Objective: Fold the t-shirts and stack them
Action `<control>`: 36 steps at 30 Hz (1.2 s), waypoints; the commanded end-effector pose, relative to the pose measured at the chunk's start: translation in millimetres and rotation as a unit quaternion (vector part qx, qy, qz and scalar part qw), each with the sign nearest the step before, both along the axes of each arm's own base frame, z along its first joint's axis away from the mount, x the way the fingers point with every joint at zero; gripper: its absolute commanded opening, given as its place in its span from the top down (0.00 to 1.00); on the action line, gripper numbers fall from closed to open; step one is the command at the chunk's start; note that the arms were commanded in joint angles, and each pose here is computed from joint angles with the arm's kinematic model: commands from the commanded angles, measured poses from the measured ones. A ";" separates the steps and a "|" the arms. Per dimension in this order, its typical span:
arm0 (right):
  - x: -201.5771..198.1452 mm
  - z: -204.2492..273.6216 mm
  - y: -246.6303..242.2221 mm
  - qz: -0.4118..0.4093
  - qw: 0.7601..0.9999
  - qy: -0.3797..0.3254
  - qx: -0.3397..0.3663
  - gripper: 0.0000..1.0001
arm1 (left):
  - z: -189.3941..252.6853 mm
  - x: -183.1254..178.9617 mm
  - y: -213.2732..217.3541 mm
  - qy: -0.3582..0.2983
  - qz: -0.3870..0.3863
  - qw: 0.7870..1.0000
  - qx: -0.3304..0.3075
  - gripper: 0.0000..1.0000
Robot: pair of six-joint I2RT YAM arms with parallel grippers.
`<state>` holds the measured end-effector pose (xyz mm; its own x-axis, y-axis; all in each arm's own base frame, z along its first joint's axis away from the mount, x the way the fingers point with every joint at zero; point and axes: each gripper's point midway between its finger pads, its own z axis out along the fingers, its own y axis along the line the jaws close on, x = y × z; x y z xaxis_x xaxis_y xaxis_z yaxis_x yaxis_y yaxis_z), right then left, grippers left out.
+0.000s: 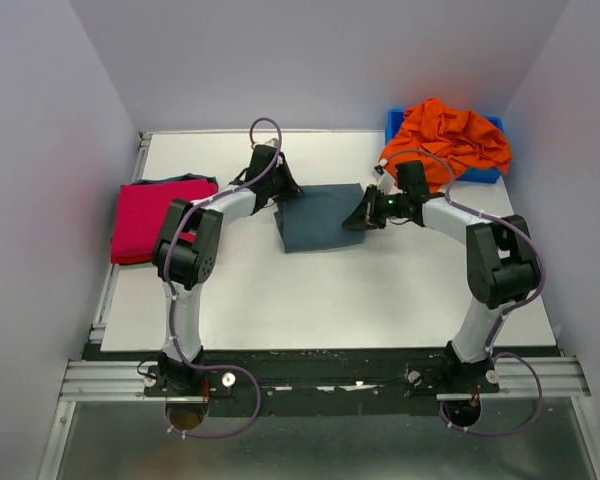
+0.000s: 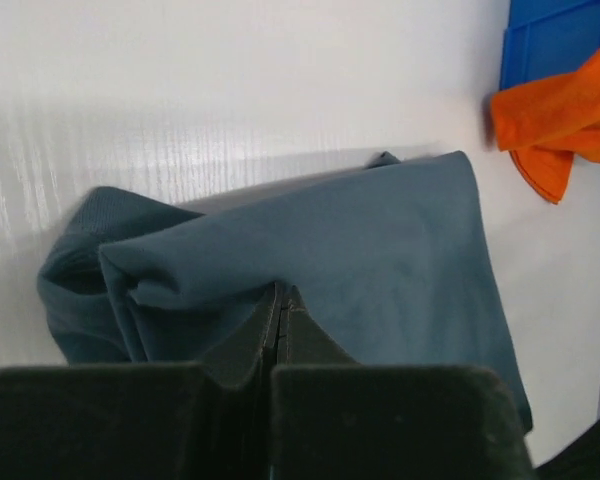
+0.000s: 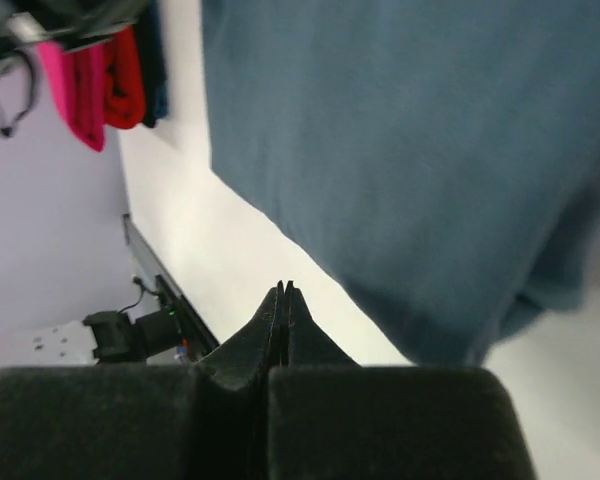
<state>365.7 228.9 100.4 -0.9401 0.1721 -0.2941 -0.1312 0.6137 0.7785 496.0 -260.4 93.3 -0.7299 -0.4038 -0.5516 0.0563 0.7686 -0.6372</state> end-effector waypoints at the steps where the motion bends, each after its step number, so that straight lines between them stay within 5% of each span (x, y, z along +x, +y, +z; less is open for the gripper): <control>1: 12.7 4.1 22.8 0.043 0.996 -0.014 0.083 1.00 | -11.8 25.4 -2.4 -0.001 0.007 1.000 -0.010 1.00; 12: 51.7 -84.2 6.6 -0.021 0.993 0.102 0.055 0.99 | -47.9 52.3 27.5 0.015 0.048 0.999 -0.008 1.00; 19: 49.5 -13.5 5.3 -0.004 0.998 0.026 0.061 0.99 | 28.7 46.4 21.0 -0.046 0.014 0.999 -0.024 0.98; 23: 64.2 15.4 5.0 -0.002 0.999 -0.002 0.049 0.99 | 66.5 24.1 23.0 -0.054 0.015 0.998 -0.018 0.84; 27: 76.5 15.1 9.7 0.003 0.998 0.006 0.058 0.99 | 58.8 -18.2 21.8 -0.009 0.017 0.999 -0.027 0.82; 36: 126.4 -15.3 18.6 -0.022 0.998 0.020 0.062 0.99 | -7.5 -74.3 0.7 0.069 -0.018 0.995 -0.063 0.99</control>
<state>476.8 249.7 113.7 -0.9297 0.2111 -0.3019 -0.1640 0.4967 0.8523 445.4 -249.2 136.6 -0.7350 -0.4522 -0.5052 0.0591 0.6996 -0.7121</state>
